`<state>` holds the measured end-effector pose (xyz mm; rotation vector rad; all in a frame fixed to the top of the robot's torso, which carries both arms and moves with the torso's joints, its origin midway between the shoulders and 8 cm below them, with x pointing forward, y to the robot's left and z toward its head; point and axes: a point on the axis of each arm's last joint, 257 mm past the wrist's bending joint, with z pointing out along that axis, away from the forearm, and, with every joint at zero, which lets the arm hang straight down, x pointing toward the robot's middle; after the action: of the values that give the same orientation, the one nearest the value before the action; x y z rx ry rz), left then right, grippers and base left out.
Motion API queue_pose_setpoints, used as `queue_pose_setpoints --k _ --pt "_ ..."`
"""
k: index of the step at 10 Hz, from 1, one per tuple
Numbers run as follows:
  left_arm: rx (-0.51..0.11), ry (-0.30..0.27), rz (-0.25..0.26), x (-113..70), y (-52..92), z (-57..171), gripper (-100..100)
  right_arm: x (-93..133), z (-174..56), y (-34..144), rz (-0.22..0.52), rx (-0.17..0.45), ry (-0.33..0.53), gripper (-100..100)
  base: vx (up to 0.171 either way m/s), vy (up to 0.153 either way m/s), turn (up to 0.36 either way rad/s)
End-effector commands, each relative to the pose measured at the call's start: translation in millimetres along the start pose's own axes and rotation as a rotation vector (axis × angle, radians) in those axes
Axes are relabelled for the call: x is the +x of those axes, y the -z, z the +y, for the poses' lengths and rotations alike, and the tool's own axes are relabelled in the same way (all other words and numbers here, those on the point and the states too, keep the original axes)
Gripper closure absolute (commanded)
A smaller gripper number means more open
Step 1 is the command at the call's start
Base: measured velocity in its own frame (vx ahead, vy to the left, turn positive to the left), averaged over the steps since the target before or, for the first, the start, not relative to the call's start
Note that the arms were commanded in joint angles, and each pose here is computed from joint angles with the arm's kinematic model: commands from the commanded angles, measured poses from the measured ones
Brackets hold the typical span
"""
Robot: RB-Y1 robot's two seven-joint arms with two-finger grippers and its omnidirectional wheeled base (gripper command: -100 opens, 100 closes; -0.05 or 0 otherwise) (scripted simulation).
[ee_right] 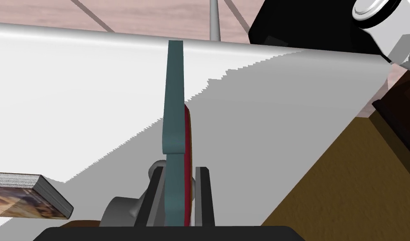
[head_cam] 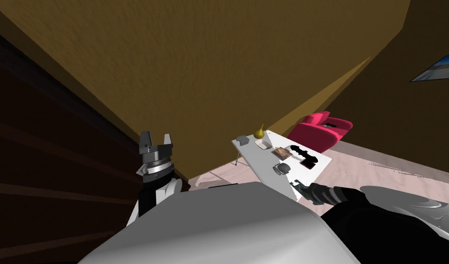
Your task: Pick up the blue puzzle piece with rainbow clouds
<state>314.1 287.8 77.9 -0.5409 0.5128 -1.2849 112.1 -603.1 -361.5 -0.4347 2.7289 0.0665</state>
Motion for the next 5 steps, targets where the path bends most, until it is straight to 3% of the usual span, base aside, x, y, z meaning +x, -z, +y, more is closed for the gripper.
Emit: queue_pose_setpoints --k 1,4,5 --pt "0.0 0.0 0.0 0.0 0.0 0.0 0 2.4 11.9 1.7 0.009 -0.017 0.035 100 0.177 -0.018 -0.271" --pt "0.0 0.0 0.0 -0.1 0.1 0.0 0 -1.5 43.1 -0.6 0.003 -0.073 0.098 100 0.199 0.031 -0.333" --pt "0.0 0.0 0.0 0.0 0.0 0.0 0 -3.7 46.7 -1.7 -0.001 -0.081 0.1 100 0.084 0.024 -0.022"
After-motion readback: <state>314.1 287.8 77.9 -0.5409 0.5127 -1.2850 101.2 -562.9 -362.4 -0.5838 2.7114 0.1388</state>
